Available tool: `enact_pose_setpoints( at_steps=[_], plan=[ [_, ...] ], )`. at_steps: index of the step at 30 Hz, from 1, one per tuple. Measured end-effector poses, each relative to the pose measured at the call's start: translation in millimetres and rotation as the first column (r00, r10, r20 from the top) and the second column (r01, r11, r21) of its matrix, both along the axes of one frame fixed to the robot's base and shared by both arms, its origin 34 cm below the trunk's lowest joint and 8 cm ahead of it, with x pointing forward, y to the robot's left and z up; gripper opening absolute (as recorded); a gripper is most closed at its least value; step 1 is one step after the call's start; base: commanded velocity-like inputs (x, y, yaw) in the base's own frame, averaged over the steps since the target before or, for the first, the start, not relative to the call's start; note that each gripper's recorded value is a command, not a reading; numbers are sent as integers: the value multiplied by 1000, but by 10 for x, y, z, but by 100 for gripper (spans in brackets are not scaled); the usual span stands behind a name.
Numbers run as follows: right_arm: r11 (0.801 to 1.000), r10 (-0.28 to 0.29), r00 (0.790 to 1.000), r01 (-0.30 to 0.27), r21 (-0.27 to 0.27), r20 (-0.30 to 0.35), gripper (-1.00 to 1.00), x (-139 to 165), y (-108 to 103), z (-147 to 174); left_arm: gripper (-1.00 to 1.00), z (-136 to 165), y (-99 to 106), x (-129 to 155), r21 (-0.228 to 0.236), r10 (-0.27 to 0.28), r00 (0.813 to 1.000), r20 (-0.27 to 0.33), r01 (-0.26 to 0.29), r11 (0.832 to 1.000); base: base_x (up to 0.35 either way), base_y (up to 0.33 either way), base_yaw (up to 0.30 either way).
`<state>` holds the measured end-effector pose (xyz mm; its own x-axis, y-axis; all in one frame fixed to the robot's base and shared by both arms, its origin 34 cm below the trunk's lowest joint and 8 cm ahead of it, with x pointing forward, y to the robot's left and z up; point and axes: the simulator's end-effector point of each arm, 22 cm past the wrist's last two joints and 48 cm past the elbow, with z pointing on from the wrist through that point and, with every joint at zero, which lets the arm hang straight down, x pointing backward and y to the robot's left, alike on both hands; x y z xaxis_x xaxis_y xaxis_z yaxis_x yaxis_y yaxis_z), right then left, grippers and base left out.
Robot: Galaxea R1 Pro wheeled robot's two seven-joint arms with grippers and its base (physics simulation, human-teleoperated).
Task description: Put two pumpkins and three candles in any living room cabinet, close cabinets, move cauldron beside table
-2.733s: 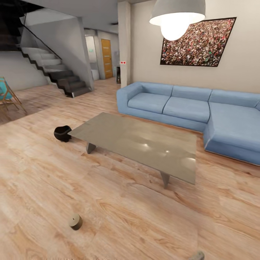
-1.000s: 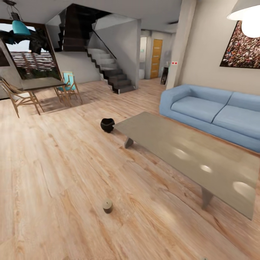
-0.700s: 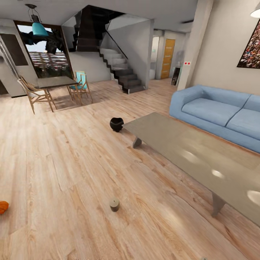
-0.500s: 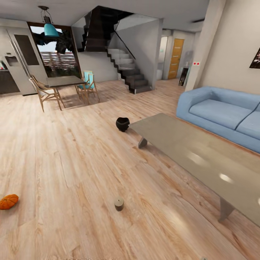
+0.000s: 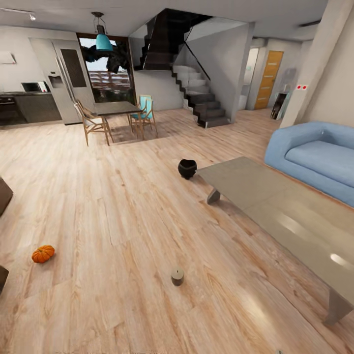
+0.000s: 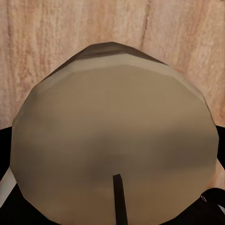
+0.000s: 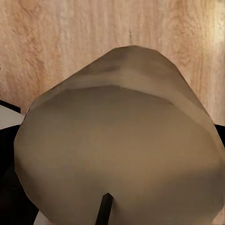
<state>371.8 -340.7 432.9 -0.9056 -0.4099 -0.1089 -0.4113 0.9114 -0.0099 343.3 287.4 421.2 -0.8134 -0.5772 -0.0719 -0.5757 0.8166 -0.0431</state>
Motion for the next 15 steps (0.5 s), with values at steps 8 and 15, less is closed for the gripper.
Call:
enact_pose_setpoints(
  at_steps=[8,15],
  plan=[
    [1000,0,1000,0,-2,-1,-100,-11,-4,-7,-100,-6,0,-11,0,0,1000,-3,0,1000,0,0,293],
    [1000,0,1000,0,0,-5,-100,-25,4,-13,-100,-11,0,-21,0,-1,1000,-5,1,1000,0,0,293]
  ],
)
